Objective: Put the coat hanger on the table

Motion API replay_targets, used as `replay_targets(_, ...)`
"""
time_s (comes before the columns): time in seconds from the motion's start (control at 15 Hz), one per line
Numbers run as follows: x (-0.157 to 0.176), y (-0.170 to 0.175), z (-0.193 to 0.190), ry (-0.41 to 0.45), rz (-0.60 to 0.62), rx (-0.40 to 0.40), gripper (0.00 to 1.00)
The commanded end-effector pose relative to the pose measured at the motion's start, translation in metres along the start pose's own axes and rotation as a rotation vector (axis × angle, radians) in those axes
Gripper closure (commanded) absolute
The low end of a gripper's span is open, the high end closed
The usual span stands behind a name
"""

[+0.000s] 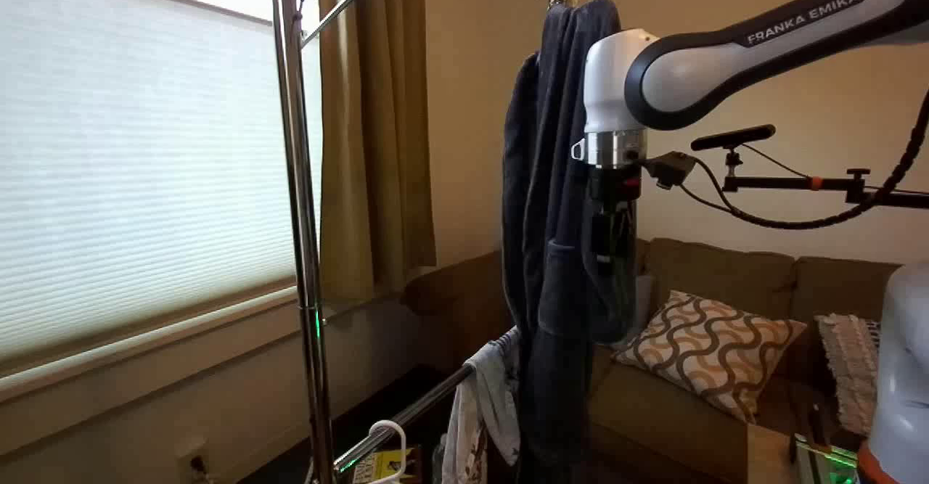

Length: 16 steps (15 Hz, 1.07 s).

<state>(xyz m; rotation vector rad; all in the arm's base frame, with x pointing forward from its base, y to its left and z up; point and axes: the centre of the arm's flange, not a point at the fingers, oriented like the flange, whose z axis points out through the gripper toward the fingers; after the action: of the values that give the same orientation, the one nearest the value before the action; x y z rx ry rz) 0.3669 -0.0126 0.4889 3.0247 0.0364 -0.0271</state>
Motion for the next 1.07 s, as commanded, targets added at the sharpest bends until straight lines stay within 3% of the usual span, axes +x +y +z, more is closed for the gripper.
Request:
replay_targets(0.0, 0.000, 0.000, 0.000, -0.001, 0.000, 0.000, 0.00)
replay_targets(0.33, 0.000, 0.000, 0.001, -0.002, 0.000, 0.000, 0.00)
replay_targets(0.4, 0.015, -0.012, -0.005, 0.026, -0.023, 0.005, 0.00)
replay_targets(0.53, 0.048, -0.055, -0.035, 0.128, -0.134, 0.005, 0.00)
replay_targets(0.8, 0.070, -0.137, -0.115, 0.295, -0.325, 0.022, 0.00)
replay_targets(1.0, 0.052, -0.142, -0.187, 0.457, -0.335, 0.051, 0.00)
